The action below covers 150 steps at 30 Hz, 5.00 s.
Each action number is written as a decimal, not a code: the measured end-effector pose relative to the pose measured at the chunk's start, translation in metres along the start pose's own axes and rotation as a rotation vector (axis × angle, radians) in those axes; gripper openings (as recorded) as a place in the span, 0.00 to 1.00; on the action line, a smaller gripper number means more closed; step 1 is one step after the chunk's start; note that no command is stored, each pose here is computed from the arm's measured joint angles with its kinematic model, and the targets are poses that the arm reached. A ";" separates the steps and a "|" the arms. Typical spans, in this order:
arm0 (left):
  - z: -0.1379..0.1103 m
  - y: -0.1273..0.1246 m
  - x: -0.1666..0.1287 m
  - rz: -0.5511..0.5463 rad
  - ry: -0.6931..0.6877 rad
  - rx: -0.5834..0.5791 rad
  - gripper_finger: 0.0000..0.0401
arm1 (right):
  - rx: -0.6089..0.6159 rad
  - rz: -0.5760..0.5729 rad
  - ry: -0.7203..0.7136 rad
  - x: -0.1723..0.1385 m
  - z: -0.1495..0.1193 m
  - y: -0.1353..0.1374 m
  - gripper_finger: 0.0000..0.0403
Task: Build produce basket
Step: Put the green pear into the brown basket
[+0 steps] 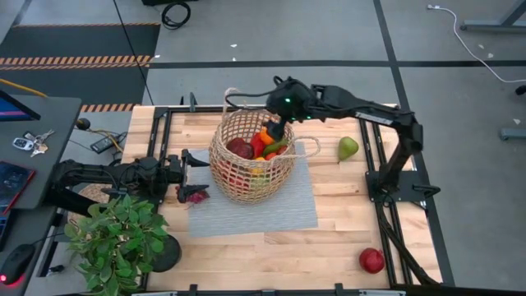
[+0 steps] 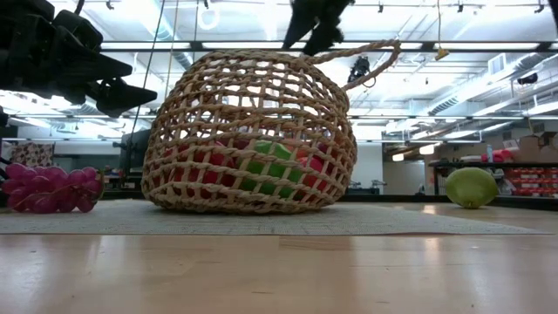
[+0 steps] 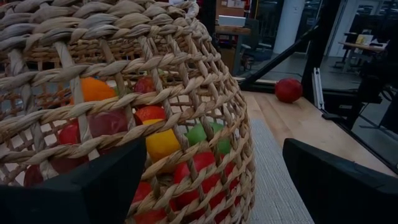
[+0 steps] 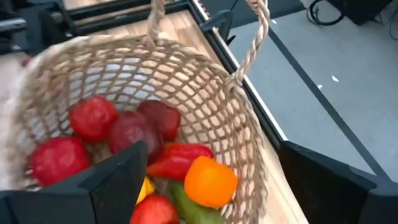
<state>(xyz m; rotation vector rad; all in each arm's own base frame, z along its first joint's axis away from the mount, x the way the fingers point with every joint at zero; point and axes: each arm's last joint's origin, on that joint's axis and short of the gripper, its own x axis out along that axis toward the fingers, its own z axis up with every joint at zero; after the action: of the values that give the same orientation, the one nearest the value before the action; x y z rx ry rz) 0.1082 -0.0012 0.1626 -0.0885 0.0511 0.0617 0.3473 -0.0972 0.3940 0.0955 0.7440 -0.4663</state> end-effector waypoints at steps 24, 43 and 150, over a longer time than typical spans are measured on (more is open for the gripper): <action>0.000 0.000 0.000 0.000 0.000 0.000 0.96 | -0.048 0.532 -0.292 -0.093 -0.132 0.100 0.90; 0.000 0.000 0.000 0.000 0.000 0.000 0.96 | 0.198 -0.067 0.340 -0.093 -0.212 0.083 0.86; 0.000 0.000 0.000 0.000 0.000 -0.001 0.96 | 0.550 -0.392 0.386 0.022 -0.202 -0.118 0.97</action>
<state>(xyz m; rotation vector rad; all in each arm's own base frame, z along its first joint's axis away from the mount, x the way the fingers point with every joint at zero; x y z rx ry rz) 0.1082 -0.0012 0.1626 -0.0890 0.0509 0.0619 0.1816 -0.1611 0.2399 0.5733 1.0004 -1.0399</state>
